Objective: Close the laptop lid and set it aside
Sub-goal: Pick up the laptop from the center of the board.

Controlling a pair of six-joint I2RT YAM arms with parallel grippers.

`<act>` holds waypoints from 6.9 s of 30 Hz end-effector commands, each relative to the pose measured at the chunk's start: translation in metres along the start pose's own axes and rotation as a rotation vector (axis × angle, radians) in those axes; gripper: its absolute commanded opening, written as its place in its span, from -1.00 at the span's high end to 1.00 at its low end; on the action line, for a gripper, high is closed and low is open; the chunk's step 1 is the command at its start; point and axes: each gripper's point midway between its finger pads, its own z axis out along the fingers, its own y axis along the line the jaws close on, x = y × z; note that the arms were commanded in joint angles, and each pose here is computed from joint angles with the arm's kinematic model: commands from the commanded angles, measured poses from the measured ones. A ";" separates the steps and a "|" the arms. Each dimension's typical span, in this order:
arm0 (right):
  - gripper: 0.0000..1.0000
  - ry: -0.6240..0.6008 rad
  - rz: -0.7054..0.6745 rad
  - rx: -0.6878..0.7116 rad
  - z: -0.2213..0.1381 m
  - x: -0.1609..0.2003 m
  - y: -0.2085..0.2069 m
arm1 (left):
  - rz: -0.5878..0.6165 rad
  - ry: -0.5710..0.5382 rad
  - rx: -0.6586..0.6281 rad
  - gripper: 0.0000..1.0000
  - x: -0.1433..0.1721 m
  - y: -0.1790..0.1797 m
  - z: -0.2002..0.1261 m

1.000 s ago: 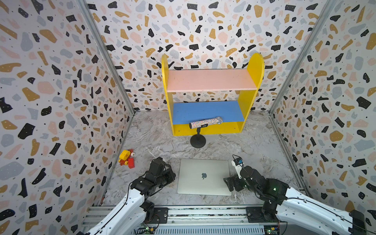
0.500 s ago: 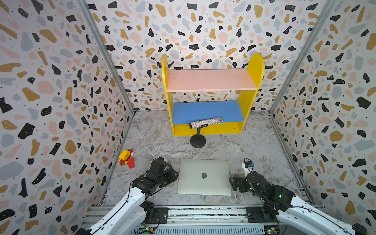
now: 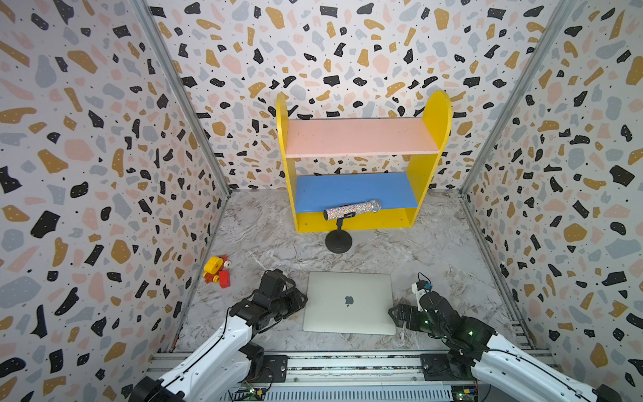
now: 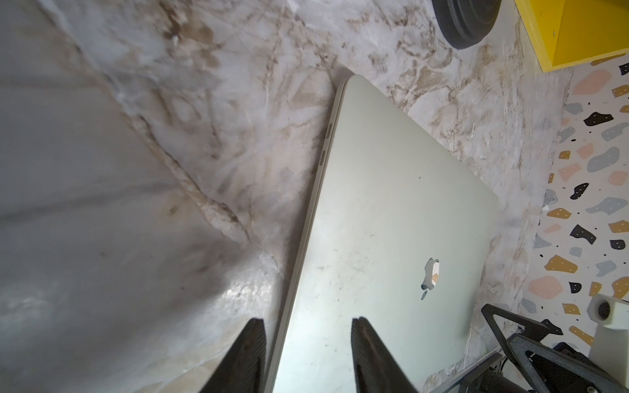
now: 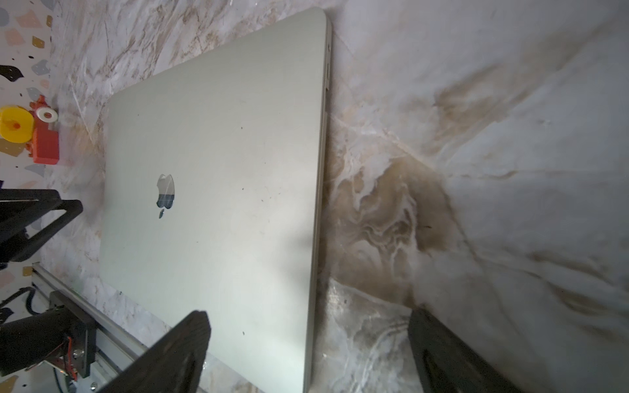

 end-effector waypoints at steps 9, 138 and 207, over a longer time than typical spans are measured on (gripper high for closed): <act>-0.65 0.075 0.125 -0.131 0.016 0.003 0.017 | -0.007 0.018 -0.002 0.12 0.007 0.008 0.008; 0.89 -0.179 0.286 -0.644 -0.045 -0.074 0.095 | -0.059 -0.123 0.549 0.34 -0.017 -0.084 -0.035; 1.00 -0.426 0.378 -1.035 -0.172 -0.155 0.176 | -0.143 -0.207 0.649 0.09 -0.030 -0.083 -0.049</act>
